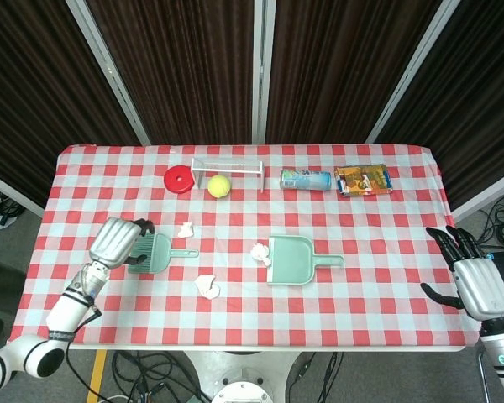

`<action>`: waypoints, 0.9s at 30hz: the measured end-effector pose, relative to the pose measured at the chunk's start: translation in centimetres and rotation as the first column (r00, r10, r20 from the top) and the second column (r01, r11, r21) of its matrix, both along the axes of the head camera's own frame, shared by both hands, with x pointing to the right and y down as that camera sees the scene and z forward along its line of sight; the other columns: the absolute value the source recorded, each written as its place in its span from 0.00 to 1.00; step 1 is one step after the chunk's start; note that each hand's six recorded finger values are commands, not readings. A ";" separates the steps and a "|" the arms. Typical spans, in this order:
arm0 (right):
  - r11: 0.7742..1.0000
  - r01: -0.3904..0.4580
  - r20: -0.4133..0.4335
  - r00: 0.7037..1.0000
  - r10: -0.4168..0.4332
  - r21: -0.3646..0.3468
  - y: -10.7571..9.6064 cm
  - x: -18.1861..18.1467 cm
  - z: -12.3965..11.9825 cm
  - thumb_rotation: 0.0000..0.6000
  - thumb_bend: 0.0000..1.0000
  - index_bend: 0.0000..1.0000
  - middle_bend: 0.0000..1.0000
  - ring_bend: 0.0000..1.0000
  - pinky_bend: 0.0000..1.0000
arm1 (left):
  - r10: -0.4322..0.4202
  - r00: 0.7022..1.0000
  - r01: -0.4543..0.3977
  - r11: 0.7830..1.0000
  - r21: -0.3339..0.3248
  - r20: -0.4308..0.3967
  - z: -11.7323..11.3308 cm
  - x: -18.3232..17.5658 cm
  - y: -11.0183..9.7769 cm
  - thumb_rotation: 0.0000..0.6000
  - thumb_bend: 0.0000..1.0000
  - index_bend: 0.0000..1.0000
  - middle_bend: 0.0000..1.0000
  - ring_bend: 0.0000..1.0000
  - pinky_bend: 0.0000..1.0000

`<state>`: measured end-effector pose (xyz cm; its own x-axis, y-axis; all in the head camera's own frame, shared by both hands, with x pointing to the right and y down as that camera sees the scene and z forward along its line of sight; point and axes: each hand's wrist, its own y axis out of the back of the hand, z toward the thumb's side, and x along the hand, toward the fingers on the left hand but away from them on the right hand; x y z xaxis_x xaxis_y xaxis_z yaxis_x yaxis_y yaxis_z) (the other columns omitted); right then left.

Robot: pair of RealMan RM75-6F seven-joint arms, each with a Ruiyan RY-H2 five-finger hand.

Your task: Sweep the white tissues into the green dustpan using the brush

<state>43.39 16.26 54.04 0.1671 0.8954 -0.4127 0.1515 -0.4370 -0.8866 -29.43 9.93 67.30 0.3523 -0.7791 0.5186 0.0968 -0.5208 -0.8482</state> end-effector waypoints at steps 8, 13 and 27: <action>1.000 -0.009 -0.001 1.000 0.009 -0.001 0.1 0.4 0.0 1.00 0.12 0.00 0.12 0.00 0.00 | 0.098 0.982 -0.096 0.995 -0.021 0.164 3.4 4.0 0.6 1.00 0.17 0.43 0.48 0.70 0.86; 1.000 -0.019 -0.002 1.000 0.019 -0.003 0.3 0.7 0.0 1.00 0.12 0.00 0.12 0.00 0.00 | 0.123 0.966 -0.109 0.991 -0.074 0.227 5.4 6.5 1.3 1.00 0.20 0.43 0.48 0.71 0.86; 0.999 -0.042 -0.009 0.999 0.042 -0.009 0.5 1.6 0.1 1.00 0.12 0.00 0.12 0.00 0.00 | 0.183 0.926 -0.139 0.978 -0.153 0.330 8.0 10.1 1.5 1.00 0.24 0.41 0.45 0.71 0.86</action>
<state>44.97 16.72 54.15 0.1254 0.8979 -0.4220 0.1619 -0.4382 -0.8842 -19.32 11.46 75.28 0.2522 -0.6482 0.7185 0.4596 -0.5731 -0.6784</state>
